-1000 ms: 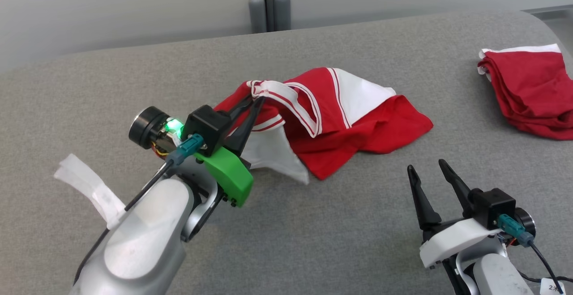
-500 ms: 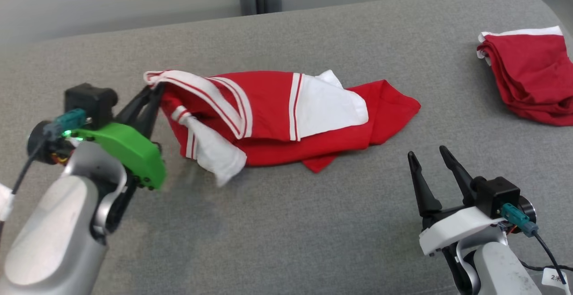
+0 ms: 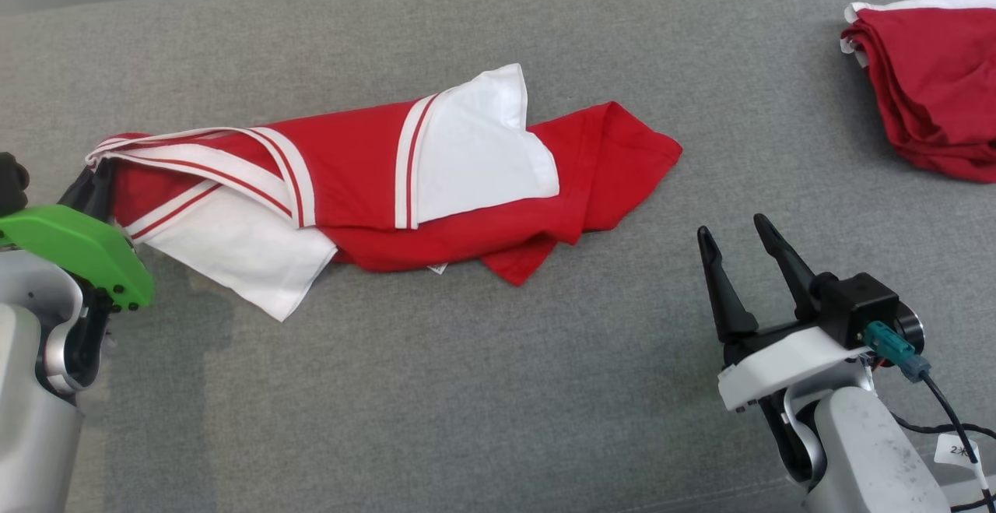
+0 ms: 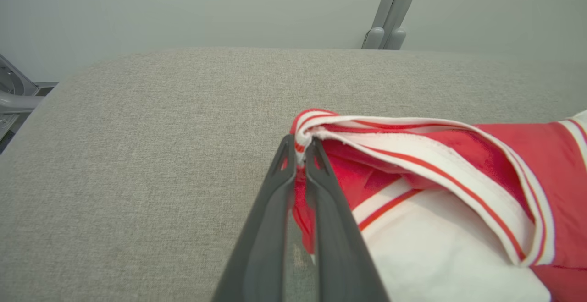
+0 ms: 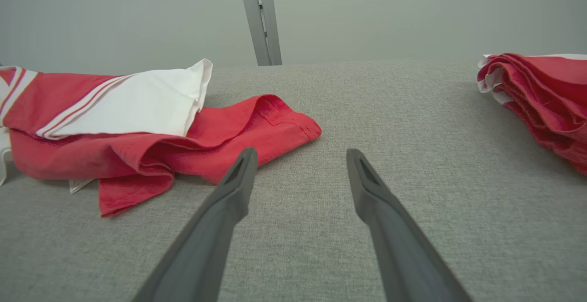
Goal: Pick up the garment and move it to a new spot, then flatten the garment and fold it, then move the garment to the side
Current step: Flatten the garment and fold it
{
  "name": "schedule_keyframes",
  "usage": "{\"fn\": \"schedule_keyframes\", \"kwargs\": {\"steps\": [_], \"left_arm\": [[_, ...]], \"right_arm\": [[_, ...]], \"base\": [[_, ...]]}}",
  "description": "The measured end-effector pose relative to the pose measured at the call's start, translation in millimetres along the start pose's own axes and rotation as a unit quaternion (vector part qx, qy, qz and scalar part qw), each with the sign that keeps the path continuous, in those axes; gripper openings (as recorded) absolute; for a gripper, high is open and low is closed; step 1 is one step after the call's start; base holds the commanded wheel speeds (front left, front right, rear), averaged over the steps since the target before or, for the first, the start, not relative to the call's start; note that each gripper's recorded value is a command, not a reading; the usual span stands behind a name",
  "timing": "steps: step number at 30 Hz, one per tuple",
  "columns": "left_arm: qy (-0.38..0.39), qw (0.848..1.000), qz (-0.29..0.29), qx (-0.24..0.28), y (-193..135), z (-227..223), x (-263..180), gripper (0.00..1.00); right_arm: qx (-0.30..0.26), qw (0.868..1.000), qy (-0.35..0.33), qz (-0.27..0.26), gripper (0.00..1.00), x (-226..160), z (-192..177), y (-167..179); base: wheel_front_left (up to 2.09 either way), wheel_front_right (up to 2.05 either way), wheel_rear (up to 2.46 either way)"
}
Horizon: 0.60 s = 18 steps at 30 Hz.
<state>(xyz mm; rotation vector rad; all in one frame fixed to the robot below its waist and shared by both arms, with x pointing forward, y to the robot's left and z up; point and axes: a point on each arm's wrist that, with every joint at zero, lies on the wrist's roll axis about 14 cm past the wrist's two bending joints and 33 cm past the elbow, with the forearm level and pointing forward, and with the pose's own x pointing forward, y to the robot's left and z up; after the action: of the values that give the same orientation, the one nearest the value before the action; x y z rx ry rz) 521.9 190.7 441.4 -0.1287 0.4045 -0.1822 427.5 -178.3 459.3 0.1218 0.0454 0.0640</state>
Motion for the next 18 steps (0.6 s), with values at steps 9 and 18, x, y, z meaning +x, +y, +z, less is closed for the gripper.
{"fn": "schedule_keyframes", "kwargs": {"steps": [9, 18], "left_arm": [[-0.015, 1.000, -0.002, -0.015, -5.5, -20.0, 12.2, 1.00], [-0.065, 0.997, -0.016, -0.036, -19.2, -25.2, -6.6, 1.00]], "right_arm": [[-0.004, 1.000, 0.007, 0.002, 1.00, 5.3, -5.9, 0.0], [-0.011, 1.000, -0.003, 0.013, 1.00, 8.1, 1.6, 7.6]], "base": [[0.00, 0.00, 0.00], [0.00, 0.00, 0.00]]}}
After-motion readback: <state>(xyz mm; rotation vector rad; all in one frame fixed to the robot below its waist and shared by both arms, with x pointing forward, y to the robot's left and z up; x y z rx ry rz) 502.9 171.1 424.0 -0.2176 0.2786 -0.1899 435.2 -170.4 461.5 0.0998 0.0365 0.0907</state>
